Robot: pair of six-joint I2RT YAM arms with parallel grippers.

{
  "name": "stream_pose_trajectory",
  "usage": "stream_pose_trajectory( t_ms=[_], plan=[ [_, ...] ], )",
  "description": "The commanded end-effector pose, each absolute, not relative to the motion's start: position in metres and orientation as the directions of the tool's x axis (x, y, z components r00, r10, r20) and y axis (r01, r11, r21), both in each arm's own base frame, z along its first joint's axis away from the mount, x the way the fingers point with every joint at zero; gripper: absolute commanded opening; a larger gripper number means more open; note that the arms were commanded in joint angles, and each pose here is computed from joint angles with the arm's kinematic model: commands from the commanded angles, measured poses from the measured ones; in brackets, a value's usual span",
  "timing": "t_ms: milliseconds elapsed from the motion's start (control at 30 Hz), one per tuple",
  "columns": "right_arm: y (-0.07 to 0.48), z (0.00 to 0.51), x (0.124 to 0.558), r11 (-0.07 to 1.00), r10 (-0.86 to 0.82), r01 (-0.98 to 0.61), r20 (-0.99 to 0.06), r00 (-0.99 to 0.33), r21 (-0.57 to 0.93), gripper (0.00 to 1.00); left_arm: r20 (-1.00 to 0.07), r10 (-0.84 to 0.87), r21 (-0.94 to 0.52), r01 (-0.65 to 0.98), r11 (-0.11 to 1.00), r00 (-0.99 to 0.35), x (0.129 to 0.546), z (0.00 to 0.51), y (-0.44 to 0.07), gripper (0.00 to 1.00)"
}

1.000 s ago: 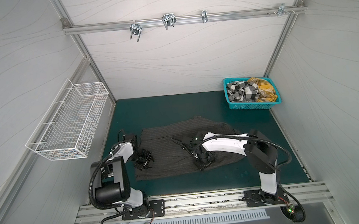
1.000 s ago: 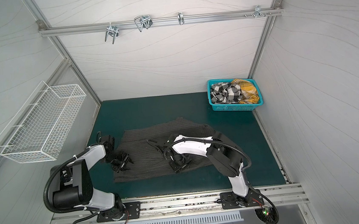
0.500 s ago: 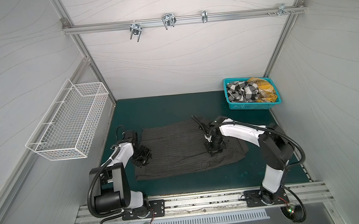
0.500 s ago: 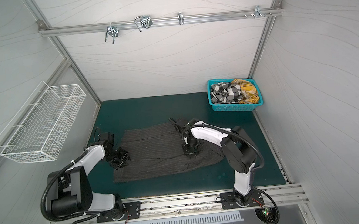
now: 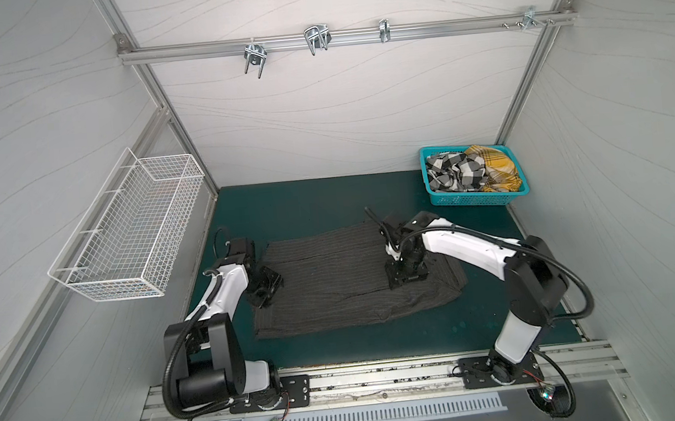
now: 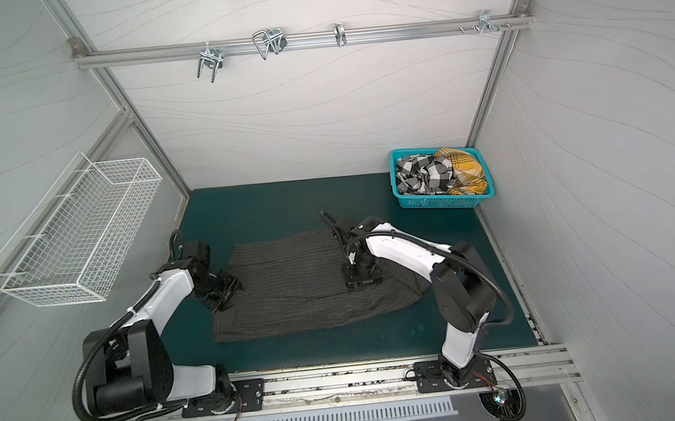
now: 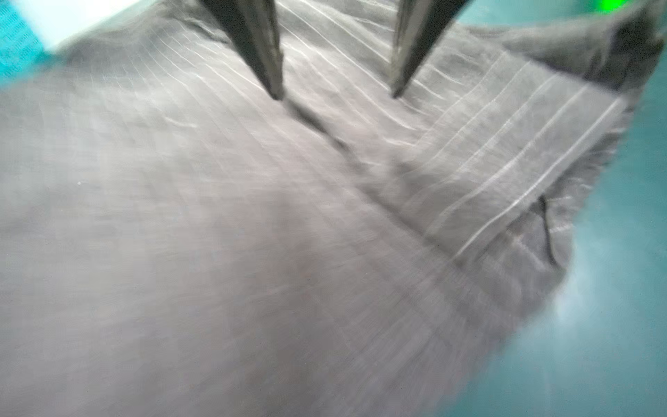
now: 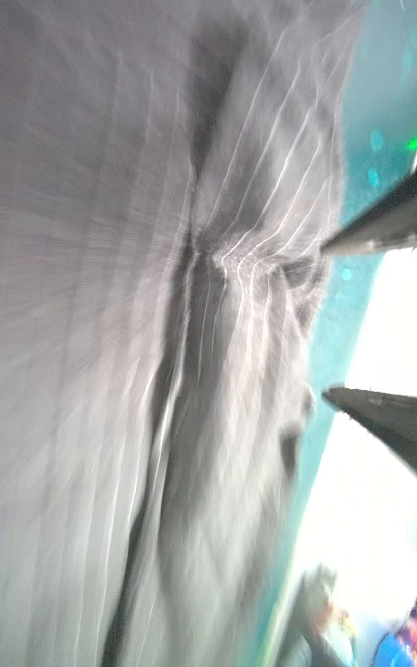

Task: Fold and stack the long sleeve shirts

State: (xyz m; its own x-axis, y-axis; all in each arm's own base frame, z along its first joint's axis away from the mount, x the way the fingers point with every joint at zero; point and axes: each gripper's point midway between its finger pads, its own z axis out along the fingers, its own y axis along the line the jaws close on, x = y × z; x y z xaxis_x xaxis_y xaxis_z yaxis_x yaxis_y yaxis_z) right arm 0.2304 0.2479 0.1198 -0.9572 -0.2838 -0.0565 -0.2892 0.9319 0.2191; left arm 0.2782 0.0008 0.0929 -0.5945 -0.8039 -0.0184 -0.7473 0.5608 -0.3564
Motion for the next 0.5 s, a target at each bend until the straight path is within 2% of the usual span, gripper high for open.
stream_pose_trajectory(
  t_ms=[0, 67, 133, 267, 367, 467],
  plan=[
    [0.228, 0.173, 0.268, 0.951, -0.204, -0.252, -0.251, -0.946, 0.177, 0.69, -0.322, -0.713, -0.427, -0.577, 0.696, -0.622, 0.336, 0.175, 0.017, 0.55],
    [0.221, 0.19, 0.294, 0.956, -0.116, -0.198, -0.342, -0.932, 0.216, 0.74, -0.397, -0.656, -0.399, -0.523, 0.753, -0.642, 0.363, 0.187, 0.017, 0.57],
    [0.213, 0.196, 0.319, 0.947, -0.008, -0.132, -0.39, -0.921, 0.291, 0.75, -0.416, -0.656, -0.402, -0.519, 0.754, -0.63, 0.384, 0.186, 0.021, 0.59],
    [0.187, 0.195, 0.36, 0.906, 0.19, 0.014, -0.376, -0.907, 0.424, 0.75, -0.425, -0.599, -0.35, -0.487, 0.8, -0.678, 0.424, 0.176, 0.027, 0.61],
    [0.177, 0.19, 0.38, 0.893, 0.228, 0.048, -0.357, -0.906, 0.447, 0.75, -0.418, -0.549, -0.305, -0.458, 0.835, -0.724, 0.447, 0.157, 0.03, 0.63],
    [0.181, 0.177, 0.393, 0.91, 0.165, 0.007, -0.348, -0.923, 0.415, 0.74, -0.381, -0.532, -0.26, -0.465, 0.846, -0.756, 0.459, 0.134, 0.035, 0.64]
  ],
)
